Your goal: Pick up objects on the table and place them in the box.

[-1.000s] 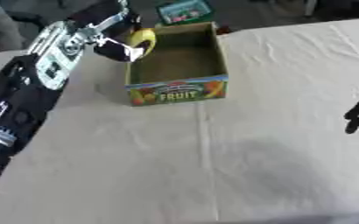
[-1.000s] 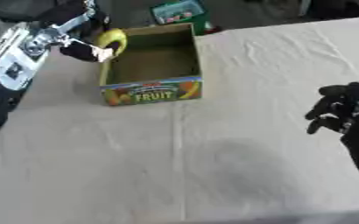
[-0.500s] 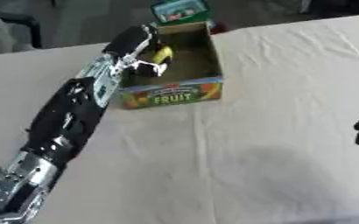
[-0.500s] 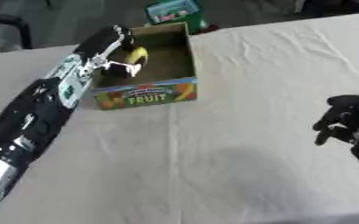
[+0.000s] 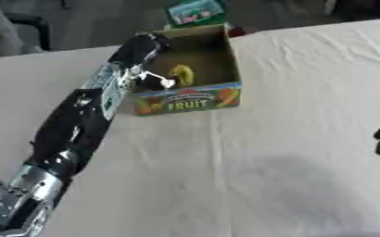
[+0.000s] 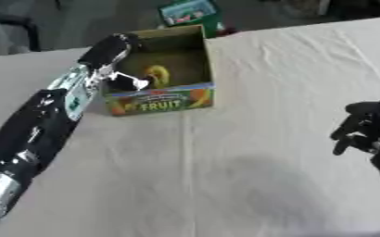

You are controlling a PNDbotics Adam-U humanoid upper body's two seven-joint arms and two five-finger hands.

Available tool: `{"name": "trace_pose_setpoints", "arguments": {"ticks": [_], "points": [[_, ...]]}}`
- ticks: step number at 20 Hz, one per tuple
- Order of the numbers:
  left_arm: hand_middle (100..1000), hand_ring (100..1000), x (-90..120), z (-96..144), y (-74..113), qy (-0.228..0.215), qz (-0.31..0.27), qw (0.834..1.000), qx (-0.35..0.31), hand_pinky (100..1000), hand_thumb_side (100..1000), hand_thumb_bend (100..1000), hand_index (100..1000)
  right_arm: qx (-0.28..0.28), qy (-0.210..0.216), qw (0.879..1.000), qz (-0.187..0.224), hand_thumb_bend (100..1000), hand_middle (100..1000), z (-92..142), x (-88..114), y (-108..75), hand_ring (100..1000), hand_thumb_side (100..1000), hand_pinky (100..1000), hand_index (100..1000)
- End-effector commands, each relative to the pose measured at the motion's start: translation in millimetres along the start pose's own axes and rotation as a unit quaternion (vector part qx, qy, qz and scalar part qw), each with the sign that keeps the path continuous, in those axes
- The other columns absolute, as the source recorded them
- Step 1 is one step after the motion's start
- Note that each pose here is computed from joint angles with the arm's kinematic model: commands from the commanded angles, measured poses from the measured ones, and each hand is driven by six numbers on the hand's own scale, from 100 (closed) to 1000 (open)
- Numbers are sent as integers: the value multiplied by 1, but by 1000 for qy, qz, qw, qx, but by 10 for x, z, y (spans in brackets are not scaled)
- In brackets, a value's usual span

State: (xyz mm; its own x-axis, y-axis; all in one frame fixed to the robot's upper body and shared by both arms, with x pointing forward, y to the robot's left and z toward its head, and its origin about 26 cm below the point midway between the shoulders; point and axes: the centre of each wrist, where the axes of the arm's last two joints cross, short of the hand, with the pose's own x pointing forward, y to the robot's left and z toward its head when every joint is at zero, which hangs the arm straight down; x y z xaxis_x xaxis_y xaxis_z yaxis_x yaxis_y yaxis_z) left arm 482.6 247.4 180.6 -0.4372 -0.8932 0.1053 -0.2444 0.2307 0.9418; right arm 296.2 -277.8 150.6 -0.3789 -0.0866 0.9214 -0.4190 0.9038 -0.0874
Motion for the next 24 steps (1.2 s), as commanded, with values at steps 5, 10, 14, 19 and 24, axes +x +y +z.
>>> {"name": "trace_pose_setpoints", "arguments": {"ticks": [5, 10, 14, 19, 24], "points": [[553, 562, -16, 330, 769, -33, 134, 981, 140, 590, 245, 100, 722, -15, -7, 1000, 5, 100, 503, 31, 42, -49, 546, 694, 419, 692], [522, 538, 38, 839, 917, -43, 266, 946, 180, 578, 464, 100, 703, -24, -10, 1000, 5, 100, 504, 53, 44, -71, 546, 682, 419, 692], [505, 523, 77, 1230, 805, -33, 367, 908, 201, 561, 554, 100, 688, -29, -12, 999, 5, 100, 503, 62, 50, -82, 546, 677, 419, 692], [499, 517, 152, 1530, 580, 6, 451, 862, 232, 555, 615, 100, 682, -34, -15, 999, 5, 100, 504, 77, 54, -91, 546, 672, 419, 692], [494, 513, 146, 1635, 404, 47, 482, 843, 234, 551, 695, 100, 683, -38, -17, 999, 6, 100, 503, 87, 58, -99, 545, 667, 418, 692]]}}
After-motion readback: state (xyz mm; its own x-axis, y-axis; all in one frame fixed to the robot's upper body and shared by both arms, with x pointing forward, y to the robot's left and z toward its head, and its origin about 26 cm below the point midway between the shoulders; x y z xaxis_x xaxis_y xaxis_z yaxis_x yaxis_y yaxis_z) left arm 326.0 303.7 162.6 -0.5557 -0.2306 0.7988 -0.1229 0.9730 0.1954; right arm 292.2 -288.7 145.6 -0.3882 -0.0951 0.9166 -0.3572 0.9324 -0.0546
